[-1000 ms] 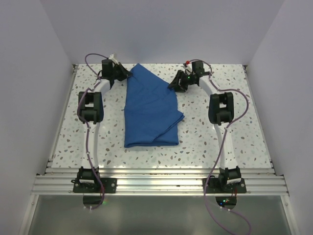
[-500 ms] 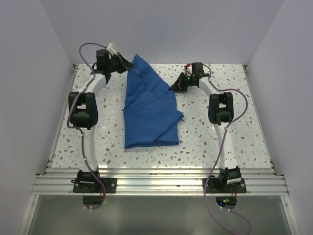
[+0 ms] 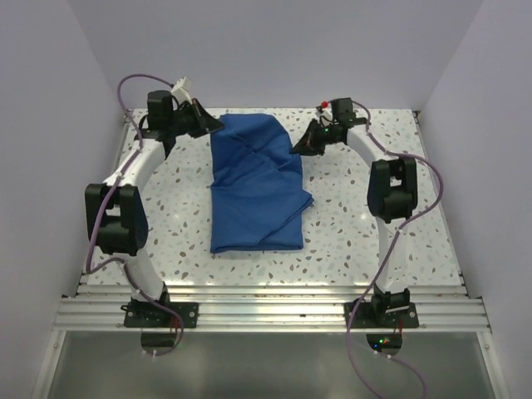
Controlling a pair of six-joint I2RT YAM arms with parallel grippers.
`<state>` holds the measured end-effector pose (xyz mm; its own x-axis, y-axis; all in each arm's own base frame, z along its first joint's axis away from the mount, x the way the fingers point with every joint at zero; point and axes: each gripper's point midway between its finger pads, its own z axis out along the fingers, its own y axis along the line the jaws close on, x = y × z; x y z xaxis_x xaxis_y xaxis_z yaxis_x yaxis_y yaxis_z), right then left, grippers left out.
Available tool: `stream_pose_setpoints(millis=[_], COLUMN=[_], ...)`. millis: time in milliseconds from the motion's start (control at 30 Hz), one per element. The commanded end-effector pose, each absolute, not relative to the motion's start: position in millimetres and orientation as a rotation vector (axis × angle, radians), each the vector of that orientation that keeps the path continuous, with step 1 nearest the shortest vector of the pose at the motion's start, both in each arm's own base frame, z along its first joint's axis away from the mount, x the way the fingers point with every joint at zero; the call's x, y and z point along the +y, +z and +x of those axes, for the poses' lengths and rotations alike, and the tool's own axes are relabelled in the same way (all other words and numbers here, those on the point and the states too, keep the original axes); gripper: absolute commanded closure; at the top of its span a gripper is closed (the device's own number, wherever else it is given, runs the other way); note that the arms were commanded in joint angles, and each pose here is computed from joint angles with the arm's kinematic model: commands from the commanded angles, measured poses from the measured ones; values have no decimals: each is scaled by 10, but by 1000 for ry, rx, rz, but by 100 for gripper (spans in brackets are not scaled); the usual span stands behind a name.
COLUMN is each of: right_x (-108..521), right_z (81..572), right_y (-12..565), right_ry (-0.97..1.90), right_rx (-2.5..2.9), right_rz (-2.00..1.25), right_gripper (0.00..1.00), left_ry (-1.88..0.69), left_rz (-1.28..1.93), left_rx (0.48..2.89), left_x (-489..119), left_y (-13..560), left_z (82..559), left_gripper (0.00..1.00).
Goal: Prepare the surgical pack
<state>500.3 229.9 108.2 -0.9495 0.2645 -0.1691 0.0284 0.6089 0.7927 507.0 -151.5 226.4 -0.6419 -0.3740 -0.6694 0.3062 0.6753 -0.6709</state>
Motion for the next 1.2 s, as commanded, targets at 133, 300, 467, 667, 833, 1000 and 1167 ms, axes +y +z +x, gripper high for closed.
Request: stream_pose_setpoints(millis=[133,300,467,667,833,1000,1167], right_x=[2136,2049,2009,1937,1868,1853,1879], right_z=[4461,4173,4033,3803,3575,3400,3264], right_y=[1341,1149,1036,960,819,708,622], right_ry=[1198,1150,1132,1090,1064,1051,1043], right_rx=[2621,2700,2740,2786,2839,2884,2928], right_rz=[180,180,200,202,221,218,193], right_gripper=[100,100,100,100,100,100,100], left_ry=[-963,-930,-911,-860,-833,-821,-796], left_rz=[30,7,10,-30,-58,-110,-127], left_rx=[2022,2074,2115,2175,2220,2292,2331], left_x=[-1556,-1492,-1464,-1381,-1325,-1279,-1234], left_y=[2497,2311,2219,2009,1909,1620,1537], left_z=[4412,3997,3659,3358,3149,2919,2787], left_gripper=[100,100,100,100,100,100,100])
